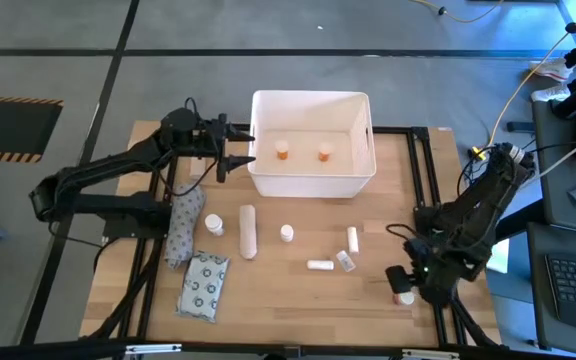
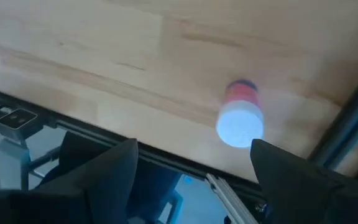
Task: Pick & place medical supplies in basket/bin
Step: Put the pink pill bottle into the white bin
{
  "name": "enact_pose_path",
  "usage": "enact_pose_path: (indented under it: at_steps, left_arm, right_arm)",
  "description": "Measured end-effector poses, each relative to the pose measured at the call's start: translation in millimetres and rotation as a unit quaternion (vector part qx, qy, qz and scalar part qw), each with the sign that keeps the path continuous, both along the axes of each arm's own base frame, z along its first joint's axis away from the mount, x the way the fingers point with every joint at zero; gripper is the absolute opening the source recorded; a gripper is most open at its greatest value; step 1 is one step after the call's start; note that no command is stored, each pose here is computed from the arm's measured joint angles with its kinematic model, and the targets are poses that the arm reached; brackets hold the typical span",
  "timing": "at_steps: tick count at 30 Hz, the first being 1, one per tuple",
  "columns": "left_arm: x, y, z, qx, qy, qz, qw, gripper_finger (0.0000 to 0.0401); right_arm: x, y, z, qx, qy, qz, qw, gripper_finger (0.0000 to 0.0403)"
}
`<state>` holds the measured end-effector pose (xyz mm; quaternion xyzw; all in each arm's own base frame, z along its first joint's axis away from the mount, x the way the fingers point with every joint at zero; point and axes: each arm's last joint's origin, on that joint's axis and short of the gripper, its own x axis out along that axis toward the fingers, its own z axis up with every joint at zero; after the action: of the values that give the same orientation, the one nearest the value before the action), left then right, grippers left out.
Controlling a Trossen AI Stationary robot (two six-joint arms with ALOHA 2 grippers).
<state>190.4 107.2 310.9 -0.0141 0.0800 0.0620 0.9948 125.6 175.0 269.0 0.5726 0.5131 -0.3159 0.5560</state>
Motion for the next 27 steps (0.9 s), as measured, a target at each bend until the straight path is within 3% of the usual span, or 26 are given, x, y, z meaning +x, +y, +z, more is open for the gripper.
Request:
enact_pose_path:
  at_steps: [14,27]
  left_arm:
    - [0.2,0.1,0.3,-0.005,-0.002,0.001,1.000,0.0283]
    - [0.4,0.3,0.7,-0.003,-0.005,0.001,1.000,0.0281]
  right_arm:
    - [-1.4,38.2,-41.8,-0.067,0.055,0.014,0.996,0.0313]
    - [-5.3,45.2,-54.8,-0.102,0.073,0.031,0.992,0.0313]
